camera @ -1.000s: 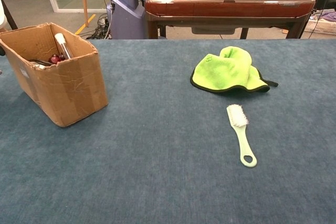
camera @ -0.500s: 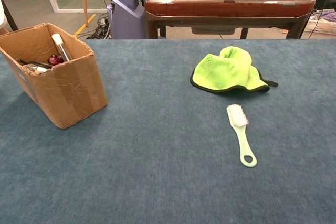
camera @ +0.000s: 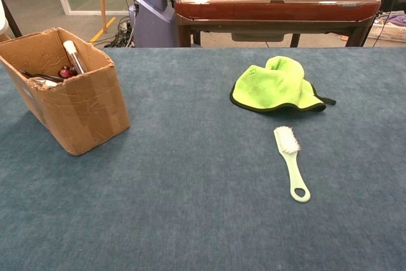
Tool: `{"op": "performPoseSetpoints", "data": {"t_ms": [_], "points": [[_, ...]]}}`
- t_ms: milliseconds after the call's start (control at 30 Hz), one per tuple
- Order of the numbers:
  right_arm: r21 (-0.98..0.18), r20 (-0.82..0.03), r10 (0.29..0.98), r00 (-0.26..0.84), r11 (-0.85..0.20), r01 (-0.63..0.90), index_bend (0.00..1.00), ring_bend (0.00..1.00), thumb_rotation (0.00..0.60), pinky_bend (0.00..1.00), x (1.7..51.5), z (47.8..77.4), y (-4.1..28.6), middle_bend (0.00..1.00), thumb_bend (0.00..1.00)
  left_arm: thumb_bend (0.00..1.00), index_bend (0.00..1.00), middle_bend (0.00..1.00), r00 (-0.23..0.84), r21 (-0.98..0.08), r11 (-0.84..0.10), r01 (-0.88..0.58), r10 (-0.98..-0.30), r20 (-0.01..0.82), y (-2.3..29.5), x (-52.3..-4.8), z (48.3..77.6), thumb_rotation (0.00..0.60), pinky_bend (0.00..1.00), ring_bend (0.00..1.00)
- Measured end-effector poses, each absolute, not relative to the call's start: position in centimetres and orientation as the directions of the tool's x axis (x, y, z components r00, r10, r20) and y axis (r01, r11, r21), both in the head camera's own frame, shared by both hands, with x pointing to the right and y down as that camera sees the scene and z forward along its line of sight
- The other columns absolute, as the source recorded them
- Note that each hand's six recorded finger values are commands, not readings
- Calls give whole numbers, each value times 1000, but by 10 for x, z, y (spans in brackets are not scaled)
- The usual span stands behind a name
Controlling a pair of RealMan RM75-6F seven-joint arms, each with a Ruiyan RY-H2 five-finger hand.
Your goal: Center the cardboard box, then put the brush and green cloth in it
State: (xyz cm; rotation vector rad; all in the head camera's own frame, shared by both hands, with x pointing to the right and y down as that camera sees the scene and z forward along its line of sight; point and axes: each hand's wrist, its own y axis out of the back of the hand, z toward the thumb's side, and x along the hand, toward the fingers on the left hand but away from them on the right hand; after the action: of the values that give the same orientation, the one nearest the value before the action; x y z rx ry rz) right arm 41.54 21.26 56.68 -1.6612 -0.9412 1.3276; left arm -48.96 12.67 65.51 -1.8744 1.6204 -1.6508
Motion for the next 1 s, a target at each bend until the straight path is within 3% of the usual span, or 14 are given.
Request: {"op": "performPoseSetpoints", "data": {"t_ms": [233,567,1000], "points": [[-909,-394,902,176,-411,69,418,427,600,484,415,567,213,476,244,17,63,31,-173,-668,-404,-625,-762,624,121,-486,662,600,196,40],[-909,-395,901,177,-412,68,418,427,600,484,415,568,213,476,244,16,63,34,-55,-599,-446,-666,-771,635,117,-469,661,600,161,38],[-909,-395,901,178,-412,70,418,427,600,484,415,567,213,475,243,16,76,123,48,-554,-480,-680,-783,620,121,-458,655,600,155,37]]}}
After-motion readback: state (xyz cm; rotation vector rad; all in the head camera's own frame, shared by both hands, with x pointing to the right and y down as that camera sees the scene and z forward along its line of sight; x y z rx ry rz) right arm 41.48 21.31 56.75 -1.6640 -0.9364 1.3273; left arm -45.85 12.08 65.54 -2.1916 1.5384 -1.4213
